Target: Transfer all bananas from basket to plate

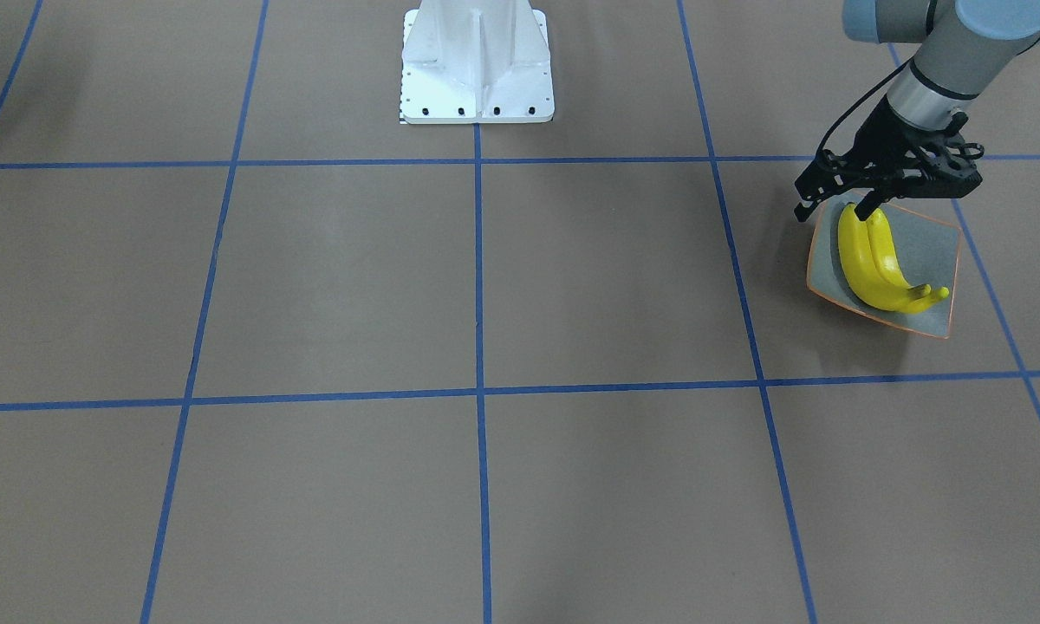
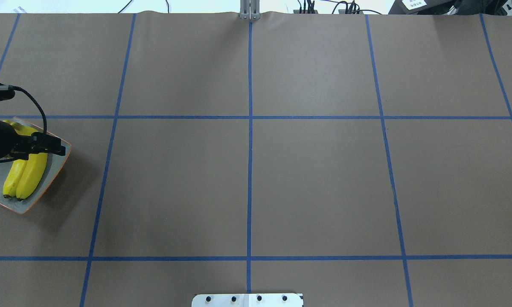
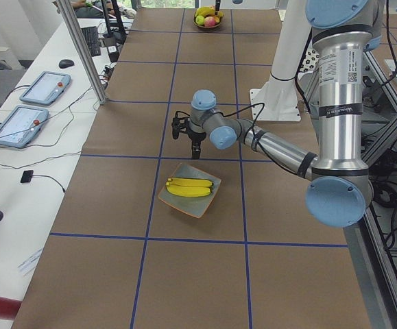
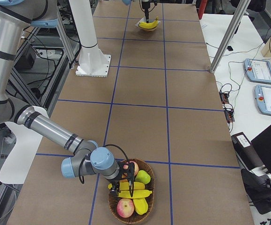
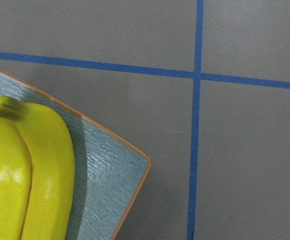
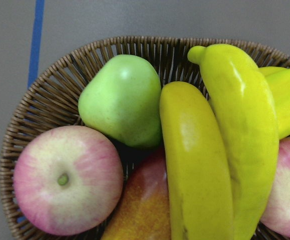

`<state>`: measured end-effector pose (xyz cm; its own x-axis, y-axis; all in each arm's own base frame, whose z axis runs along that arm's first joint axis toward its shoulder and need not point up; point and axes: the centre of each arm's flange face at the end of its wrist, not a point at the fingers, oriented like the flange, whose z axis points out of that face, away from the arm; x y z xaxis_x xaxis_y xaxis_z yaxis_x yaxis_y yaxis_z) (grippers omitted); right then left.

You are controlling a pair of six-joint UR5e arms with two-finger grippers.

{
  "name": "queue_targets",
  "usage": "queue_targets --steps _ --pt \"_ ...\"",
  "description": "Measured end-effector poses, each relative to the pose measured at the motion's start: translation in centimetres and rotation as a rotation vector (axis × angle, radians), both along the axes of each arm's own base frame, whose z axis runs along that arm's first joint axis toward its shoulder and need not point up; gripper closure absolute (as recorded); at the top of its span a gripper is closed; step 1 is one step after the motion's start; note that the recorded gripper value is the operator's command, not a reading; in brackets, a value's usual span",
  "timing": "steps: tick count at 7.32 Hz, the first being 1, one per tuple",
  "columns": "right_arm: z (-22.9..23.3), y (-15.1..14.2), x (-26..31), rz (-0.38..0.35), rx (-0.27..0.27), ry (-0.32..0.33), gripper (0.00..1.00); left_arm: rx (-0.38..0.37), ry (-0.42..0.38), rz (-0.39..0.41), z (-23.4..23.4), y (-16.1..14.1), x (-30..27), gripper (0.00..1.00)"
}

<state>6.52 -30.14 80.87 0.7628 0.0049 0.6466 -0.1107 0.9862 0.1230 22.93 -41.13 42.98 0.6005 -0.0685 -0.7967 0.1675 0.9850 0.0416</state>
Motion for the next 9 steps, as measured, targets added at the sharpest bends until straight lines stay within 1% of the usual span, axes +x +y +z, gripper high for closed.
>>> queue_targets --steps 1,2,4,5,6,7,9 --pt "0.3 -0.1 0.0 -0.005 0.001 0.004 0.72 0.001 0.001 0.000 -0.1 -0.1 0.1 0.01" --pt "0.5 -0.2 0.0 -0.007 0.001 0.004 1.00 0.000 0.000 -0.001 -0.1 -0.1 0.1 0.01" --pt "0.6 0.0 0.0 -0.007 -0.002 -0.008 1.00 0.000 0.001 0.000 -0.1 -0.1 0.2 0.01" --pt "0.3 0.1 0.4 0.005 0.005 -0.039 1.00 0.002 0.003 0.001 -0.2 -0.2 0.3 0.01" --pt "-0.5 0.3 1.3 0.026 0.024 -0.087 1.00 0.004 0.006 0.002 -0.5 -0.4 0.5 0.01" --pt "-1.2 0.8 2.4 0.036 0.063 -0.119 1.00 0.007 0.009 0.003 -0.6 -0.5 0.8 0.01" --pt "-2.2 0.9 4.6 0.054 0.138 -0.116 1.00 0.009 0.011 0.005 -0.8 -0.8 1.2 0.01"
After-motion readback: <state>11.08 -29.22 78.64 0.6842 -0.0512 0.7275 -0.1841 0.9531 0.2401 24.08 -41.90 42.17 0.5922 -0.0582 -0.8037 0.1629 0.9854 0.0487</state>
